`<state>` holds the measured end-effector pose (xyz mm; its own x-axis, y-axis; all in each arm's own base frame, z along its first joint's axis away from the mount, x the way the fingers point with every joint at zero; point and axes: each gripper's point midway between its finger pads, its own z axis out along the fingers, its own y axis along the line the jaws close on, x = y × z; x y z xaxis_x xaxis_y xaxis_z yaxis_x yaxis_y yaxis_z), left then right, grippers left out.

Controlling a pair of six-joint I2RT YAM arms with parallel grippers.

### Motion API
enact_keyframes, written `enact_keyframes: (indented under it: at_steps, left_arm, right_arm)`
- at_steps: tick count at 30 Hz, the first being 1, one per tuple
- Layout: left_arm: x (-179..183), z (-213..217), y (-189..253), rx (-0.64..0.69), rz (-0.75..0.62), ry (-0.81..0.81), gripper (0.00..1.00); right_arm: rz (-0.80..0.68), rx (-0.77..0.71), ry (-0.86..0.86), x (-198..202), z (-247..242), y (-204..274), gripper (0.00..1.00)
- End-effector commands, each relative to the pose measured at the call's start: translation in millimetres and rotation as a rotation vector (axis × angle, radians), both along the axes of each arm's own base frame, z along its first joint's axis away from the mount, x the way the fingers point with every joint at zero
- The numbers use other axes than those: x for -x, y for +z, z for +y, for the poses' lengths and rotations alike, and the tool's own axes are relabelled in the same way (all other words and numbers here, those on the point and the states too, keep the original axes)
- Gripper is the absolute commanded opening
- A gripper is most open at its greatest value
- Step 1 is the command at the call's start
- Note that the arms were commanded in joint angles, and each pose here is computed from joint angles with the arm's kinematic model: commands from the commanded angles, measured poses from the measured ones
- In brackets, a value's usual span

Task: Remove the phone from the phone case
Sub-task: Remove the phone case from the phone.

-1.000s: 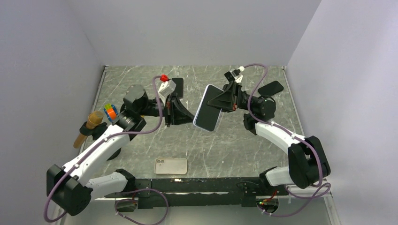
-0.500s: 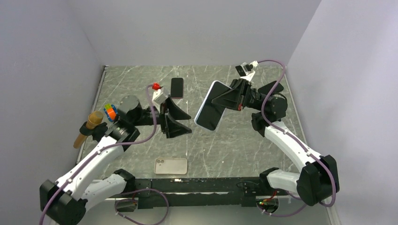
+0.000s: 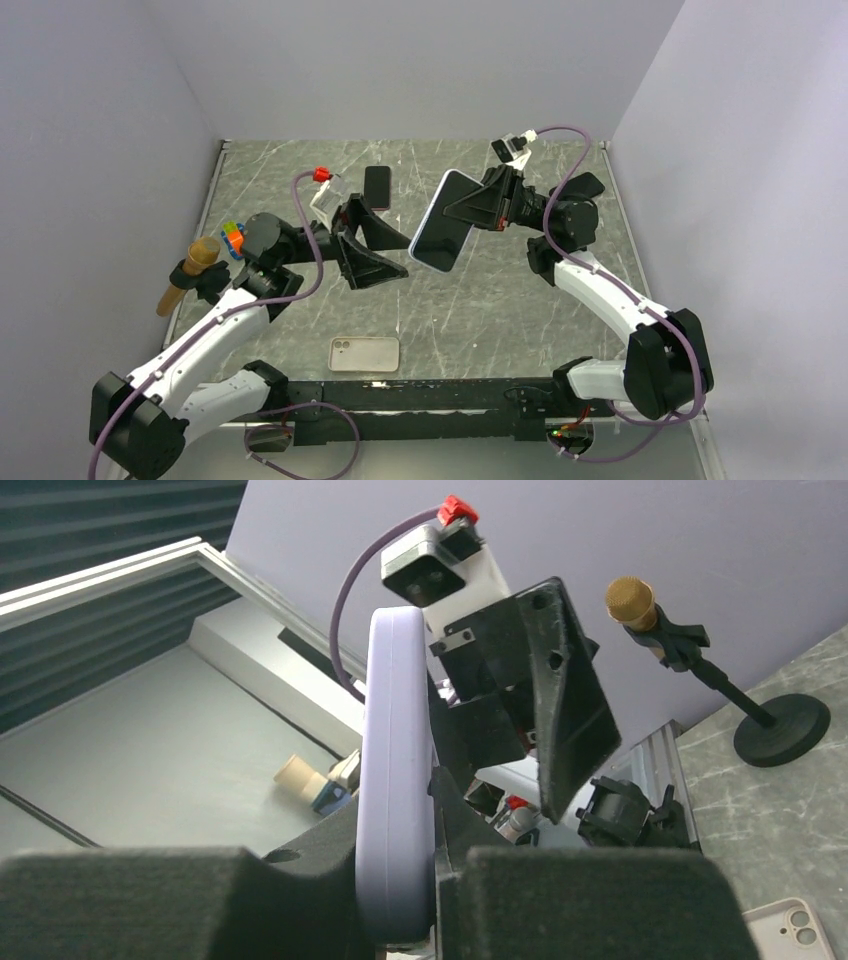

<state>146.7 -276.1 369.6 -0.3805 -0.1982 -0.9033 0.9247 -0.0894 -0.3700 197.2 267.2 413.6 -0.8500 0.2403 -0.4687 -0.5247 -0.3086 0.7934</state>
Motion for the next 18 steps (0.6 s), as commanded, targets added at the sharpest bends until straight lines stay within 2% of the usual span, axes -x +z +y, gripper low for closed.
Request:
enact_keyframes:
  at_steps: [1, 4, 11, 18]
  left_arm:
    - [3.5, -2.7, 16.9, 0.032, -0.031, -0.044, 0.75]
    - [-1.3, -4.5, 15.9, 0.032, -0.018, -0.031, 0.72]
    - [-2.6, -6.1, 19.4, 0.038, -0.014, -0.04, 0.79]
    - [-9.7, -9.7, 13.3, 0.018, 0.02, -0.028, 0.78]
  right_arm:
    - [-0.087, -0.087, -0.018, 12.5, -9.1, 22.0, 0.0]
    - [-0.091, -0.089, -0.011, 13.7, -9.4, 20.5, 0.0]
    - [-0.082, -0.088, -0.008, 15.2, -10.2, 12.4, 0.0]
    - [-0.089, -0.097, -0.007, 17.5, -11.4, 14.3, 0.0]
